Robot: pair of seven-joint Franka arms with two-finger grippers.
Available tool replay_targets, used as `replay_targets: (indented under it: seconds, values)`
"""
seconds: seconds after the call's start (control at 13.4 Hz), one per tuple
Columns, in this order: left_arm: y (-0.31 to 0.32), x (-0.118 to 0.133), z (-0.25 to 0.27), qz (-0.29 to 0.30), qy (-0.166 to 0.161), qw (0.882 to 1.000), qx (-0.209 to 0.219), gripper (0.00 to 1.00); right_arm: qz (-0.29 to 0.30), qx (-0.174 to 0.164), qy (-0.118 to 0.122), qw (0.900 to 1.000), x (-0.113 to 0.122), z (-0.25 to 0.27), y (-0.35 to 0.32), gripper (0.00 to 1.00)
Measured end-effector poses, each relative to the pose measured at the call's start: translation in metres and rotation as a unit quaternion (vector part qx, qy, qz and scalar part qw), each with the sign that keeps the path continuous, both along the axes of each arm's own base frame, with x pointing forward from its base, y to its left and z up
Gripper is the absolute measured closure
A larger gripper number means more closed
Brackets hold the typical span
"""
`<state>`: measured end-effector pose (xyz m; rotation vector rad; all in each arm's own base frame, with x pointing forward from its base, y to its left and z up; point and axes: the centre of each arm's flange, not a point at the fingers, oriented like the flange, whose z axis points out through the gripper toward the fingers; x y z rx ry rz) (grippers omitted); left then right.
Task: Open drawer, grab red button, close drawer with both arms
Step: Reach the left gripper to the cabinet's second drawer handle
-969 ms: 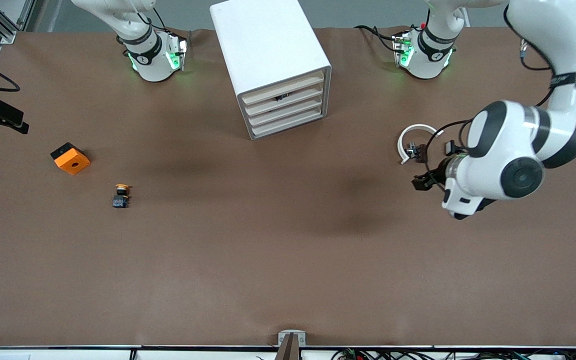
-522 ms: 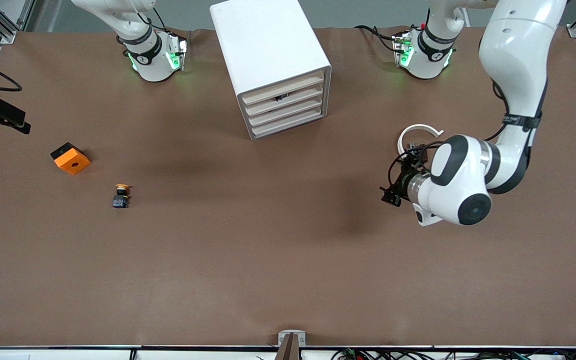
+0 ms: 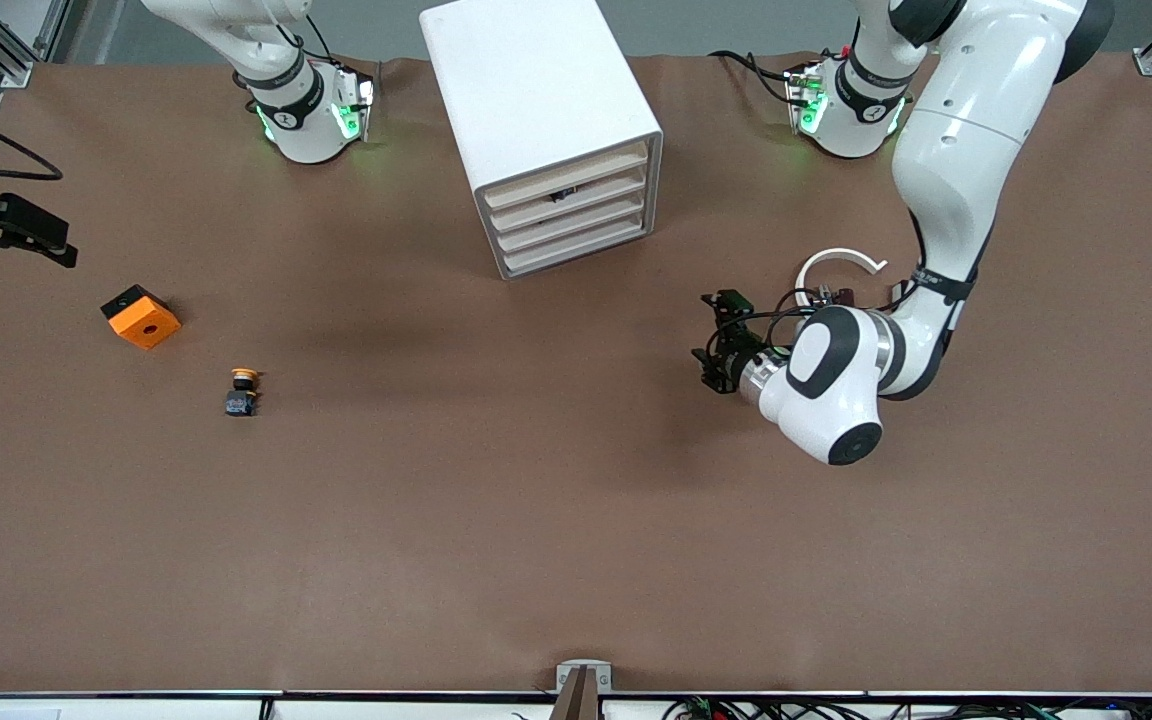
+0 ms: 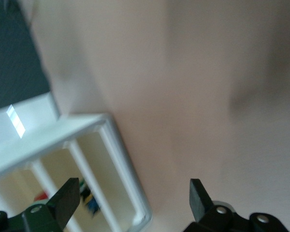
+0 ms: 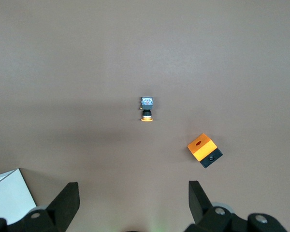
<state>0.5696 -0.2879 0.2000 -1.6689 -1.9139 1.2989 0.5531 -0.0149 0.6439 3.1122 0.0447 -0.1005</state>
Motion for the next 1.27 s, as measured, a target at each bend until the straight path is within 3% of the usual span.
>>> replay_targets:
  seconds: [0.15, 0.45, 0.52, 0.6, 0.82, 1.27]
  values:
    - [-0.028, -0.015, -0.003, 0.029, 0.052, 0.998, 0.01, 0.0, 0.007, 0.0, 0.0, 1.0, 0.0, 0.0, 0.008, 0.0]
    - [-0.099, -0.055, -0.001, 0.055, 0.126, 0.989, 0.058, 0.03, 0.023, -0.001, 0.002, 1.0, 0.002, -0.003, 0.026, 0.0]
    - [-0.107, -0.061, 0.001, 0.055, 0.141, 0.987, 0.059, 0.08, 0.024, -0.001, 0.003, 1.0, 0.002, -0.004, 0.027, 0.0]
    - [-0.112, -0.067, 0.003, 0.052, 0.154, 0.985, 0.056, 0.21, 0.026, -0.001, 0.004, 1.0, 0.003, -0.005, 0.029, 0.0]
    - [-0.123, -0.078, 0.0, 0.049, 0.182, 0.98, 0.059, 0.49, 0.04, -0.001, 0.007, 0.999, 0.004, -0.008, 0.045, 0.0]
    - [-0.158, -0.113, -0.004, 0.017, 0.211, 0.975, 0.063, 0.54, 0.034, -0.005, 0.013, 0.999, -0.003, -0.009, 0.099, 0.0]
